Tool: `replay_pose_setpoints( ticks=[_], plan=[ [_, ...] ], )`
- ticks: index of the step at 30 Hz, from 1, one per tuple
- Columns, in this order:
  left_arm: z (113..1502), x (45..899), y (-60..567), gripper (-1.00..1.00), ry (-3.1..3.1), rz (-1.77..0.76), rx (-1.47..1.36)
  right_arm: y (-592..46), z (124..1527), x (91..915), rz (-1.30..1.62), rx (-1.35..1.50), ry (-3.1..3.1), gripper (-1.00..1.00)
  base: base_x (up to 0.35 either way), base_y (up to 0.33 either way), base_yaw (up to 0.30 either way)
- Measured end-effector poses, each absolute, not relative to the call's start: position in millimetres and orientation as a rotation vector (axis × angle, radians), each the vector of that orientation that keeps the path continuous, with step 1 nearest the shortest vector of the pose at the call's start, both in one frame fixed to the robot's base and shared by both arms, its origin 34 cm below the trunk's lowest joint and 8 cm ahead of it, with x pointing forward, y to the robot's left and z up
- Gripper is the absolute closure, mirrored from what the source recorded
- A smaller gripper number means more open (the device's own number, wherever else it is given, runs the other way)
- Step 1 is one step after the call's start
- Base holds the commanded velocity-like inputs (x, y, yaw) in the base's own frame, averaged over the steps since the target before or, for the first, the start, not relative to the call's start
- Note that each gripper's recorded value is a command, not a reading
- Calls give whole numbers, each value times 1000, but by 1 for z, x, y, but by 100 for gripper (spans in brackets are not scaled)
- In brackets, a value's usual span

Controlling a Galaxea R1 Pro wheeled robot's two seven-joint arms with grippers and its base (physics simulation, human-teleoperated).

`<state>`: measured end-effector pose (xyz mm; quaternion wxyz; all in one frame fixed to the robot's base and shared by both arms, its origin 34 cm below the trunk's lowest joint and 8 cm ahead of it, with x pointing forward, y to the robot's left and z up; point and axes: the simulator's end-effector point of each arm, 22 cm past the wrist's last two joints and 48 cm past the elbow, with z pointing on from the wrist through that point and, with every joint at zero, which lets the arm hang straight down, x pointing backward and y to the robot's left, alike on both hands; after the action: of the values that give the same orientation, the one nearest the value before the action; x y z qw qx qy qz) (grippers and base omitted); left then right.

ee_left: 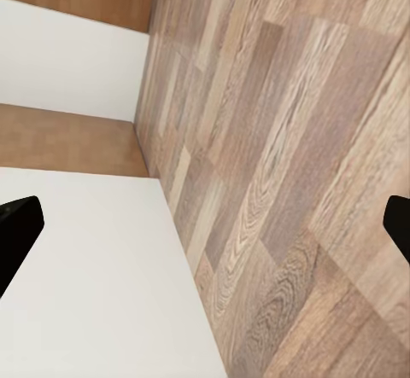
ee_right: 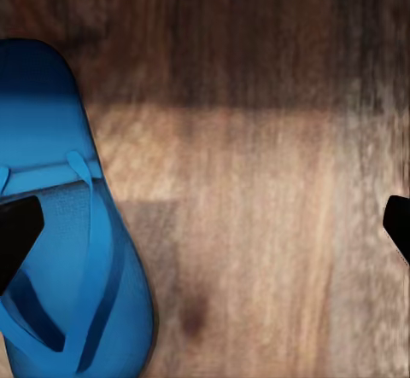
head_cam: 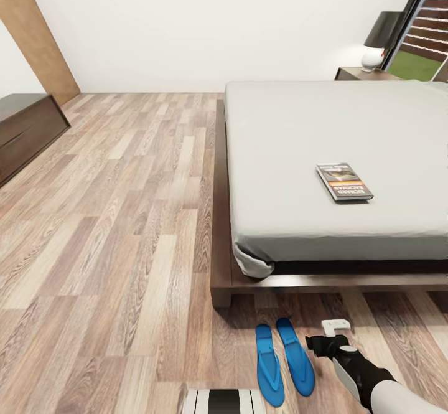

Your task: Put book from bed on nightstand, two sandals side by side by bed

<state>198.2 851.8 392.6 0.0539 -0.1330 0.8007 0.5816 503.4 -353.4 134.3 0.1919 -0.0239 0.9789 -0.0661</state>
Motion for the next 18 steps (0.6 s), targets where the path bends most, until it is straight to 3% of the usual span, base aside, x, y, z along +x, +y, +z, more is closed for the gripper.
replay_pose_setpoints(
  ticks=[18],
  plan=[
    [394,211,848,-100,2422,1660,-419,-396,159,495,-266,-47,2697,-100,0,0,0]
  ],
)
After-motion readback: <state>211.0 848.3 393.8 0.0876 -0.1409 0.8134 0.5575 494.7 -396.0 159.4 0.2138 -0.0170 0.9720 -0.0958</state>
